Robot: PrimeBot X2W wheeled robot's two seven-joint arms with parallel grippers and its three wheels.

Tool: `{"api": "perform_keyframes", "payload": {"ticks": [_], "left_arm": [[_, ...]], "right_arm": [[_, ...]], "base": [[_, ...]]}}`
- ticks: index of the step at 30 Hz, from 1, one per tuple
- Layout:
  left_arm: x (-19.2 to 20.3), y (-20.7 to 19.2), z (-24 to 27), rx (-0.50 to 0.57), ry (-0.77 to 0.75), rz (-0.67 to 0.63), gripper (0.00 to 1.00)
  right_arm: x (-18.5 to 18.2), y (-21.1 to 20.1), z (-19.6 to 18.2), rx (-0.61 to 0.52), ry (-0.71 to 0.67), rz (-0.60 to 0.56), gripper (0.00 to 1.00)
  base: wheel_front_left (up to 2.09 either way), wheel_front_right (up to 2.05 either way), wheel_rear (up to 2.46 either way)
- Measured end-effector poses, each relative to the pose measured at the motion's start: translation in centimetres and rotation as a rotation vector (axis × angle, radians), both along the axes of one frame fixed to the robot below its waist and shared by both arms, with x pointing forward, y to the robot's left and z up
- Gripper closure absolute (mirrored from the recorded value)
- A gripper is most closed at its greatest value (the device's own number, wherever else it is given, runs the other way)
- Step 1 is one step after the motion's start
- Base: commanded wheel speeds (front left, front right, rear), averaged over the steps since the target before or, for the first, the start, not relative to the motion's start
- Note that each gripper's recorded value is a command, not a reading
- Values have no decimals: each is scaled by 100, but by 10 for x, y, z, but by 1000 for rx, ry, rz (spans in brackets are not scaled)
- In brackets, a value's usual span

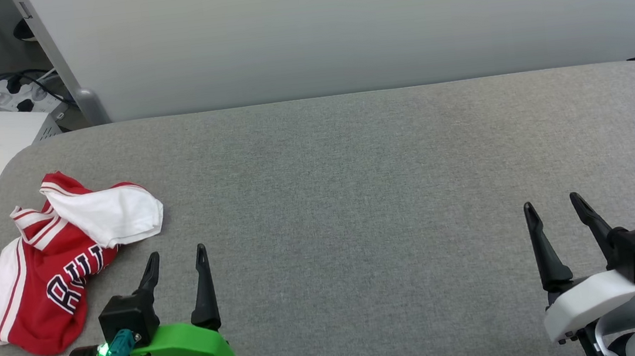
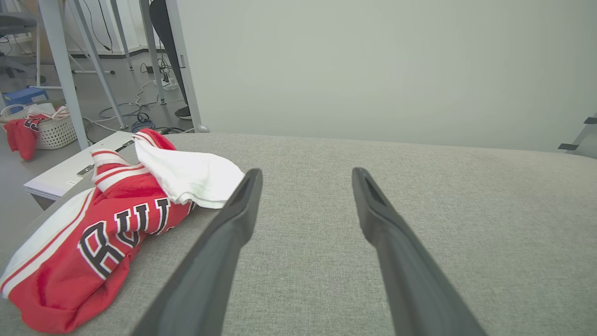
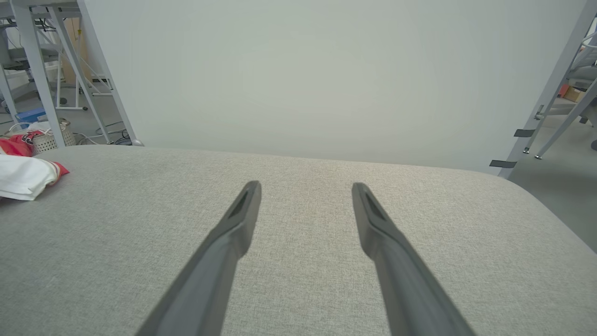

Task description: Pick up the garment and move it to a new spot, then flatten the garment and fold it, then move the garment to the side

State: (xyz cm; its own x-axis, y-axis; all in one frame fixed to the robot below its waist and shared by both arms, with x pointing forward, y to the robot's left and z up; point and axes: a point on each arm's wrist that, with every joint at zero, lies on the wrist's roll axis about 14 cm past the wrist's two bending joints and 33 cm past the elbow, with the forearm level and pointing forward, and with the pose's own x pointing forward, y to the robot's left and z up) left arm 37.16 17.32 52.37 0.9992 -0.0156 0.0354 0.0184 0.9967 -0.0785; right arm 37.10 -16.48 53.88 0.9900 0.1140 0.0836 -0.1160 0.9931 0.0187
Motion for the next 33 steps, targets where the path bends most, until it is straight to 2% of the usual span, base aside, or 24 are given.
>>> {"api": "perform_keyframes", "payload": {"ticks": [33], "left_arm": [[-1, -5, -8, -44, -18, -8, 0]], "right_arm": [[1, 1, 2, 33, -48, 1, 0]], "base": [[0, 0, 0]]}}
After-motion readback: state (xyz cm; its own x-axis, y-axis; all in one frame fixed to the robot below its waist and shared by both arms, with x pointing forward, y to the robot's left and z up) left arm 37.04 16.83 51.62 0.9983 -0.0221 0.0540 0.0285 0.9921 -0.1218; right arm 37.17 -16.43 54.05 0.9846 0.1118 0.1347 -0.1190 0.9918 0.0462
